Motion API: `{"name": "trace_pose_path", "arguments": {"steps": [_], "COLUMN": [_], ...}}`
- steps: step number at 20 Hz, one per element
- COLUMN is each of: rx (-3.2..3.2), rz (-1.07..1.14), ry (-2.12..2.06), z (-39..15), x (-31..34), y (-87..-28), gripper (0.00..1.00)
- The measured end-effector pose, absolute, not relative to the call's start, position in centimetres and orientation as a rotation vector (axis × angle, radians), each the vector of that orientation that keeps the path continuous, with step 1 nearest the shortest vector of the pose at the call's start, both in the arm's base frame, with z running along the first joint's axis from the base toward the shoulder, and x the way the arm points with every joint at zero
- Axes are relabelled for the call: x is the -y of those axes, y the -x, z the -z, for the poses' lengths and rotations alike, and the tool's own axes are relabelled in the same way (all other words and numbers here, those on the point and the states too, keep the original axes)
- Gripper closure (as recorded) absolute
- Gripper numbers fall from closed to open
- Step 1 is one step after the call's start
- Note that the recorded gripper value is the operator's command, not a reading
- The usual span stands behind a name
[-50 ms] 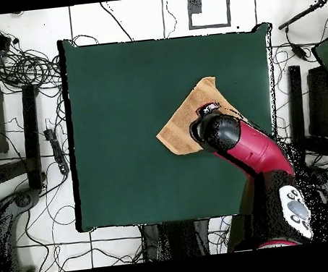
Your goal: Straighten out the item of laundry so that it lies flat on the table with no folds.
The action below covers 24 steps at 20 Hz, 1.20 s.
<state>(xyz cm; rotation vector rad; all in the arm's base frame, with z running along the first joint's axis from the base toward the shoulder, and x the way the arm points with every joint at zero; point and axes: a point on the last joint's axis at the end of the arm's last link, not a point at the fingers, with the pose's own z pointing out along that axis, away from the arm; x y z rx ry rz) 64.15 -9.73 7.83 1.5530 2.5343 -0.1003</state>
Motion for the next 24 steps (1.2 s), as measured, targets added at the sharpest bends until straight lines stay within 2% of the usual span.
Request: {"name": "trace_pose_path", "arguments": {"steps": [14, 24], "rx": [-2.5, -2.491], "rz": [0.089, 0.081], "ry": [-1.583, -1.572], "z": [-8.5, -9.7], "x": [10.1, 7.8], "y": [-64.8, -65.1], "gripper": [0.0, 0.0]}}
